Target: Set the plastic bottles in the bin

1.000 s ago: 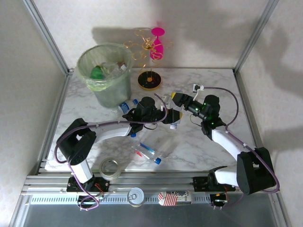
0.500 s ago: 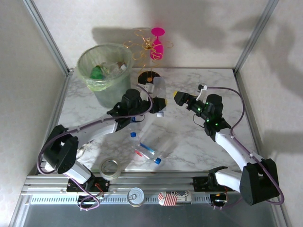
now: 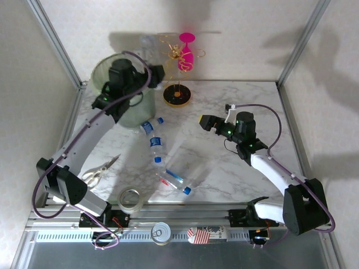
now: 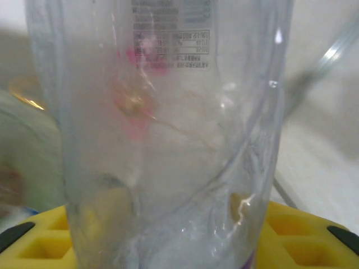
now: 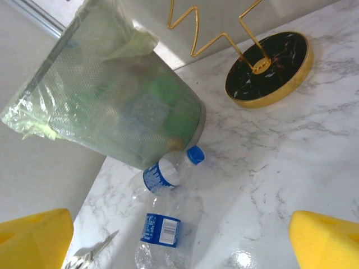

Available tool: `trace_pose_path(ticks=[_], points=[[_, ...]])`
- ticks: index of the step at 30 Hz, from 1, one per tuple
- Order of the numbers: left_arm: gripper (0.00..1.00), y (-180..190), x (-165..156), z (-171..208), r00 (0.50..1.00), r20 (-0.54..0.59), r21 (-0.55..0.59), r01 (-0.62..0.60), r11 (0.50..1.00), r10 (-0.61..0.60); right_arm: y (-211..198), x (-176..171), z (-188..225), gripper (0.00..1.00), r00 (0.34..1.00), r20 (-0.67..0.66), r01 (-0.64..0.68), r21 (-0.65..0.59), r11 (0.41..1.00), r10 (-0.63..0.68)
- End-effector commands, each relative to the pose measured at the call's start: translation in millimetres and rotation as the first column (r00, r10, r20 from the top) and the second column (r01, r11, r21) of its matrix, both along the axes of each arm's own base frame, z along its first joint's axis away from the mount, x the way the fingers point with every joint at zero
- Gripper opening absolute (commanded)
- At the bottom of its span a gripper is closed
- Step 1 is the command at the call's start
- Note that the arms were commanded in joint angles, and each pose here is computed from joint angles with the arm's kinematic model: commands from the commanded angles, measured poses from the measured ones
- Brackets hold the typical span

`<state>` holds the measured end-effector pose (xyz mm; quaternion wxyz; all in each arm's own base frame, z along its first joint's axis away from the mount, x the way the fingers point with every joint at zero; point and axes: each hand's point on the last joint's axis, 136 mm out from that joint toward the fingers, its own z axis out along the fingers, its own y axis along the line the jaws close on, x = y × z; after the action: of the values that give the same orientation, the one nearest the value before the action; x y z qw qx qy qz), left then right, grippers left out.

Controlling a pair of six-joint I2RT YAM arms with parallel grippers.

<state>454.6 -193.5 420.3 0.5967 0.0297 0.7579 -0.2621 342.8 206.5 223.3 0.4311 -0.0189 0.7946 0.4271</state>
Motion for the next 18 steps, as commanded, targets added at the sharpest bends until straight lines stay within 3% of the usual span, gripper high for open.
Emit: trace_pose_path(ticks=[1, 6, 10, 12, 18], points=[[0.45, 56.6, 19.0, -7.8, 0.985, -0.034, 0.155, -0.164, 0.974, 0.171, 4.7, 1.9, 5.6, 0.99, 1.0, 0.027, -0.009, -0.033, 0.999, 0.01], [0.46, 112.7, 36.9, -9.0, 0.92, 0.004, 0.334, -0.372, 0.866, 0.393, 6.1, 2.0, 2.1, 0.99, 0.999, 0.034, -0.003, -0.059, 0.998, 0.005], [0.46, 146.4, 46.8, -17.5, 0.842, 0.054, 0.501, -0.488, 0.714, 0.537, 8.8, 0.2, 1.0, 0.99, 0.999, 0.035, -0.012, -0.073, 0.997, 0.015], [0.46, 157.3, 48.0, -20.9, 0.811, 0.079, 0.535, -0.525, 0.662, 0.58, 9.3, -1.1, -1.4, 0.99, 0.999, 0.028, -0.015, -0.075, 0.997, 0.017], [0.47, 163.9, 58.5, -51.6, 0.788, 0.052, 0.625, -0.504, 0.595, 0.613, 8.7, -6.2, -5.4, 0.99, 1.0, 0.022, -0.017, -0.075, 0.997, 0.018]])
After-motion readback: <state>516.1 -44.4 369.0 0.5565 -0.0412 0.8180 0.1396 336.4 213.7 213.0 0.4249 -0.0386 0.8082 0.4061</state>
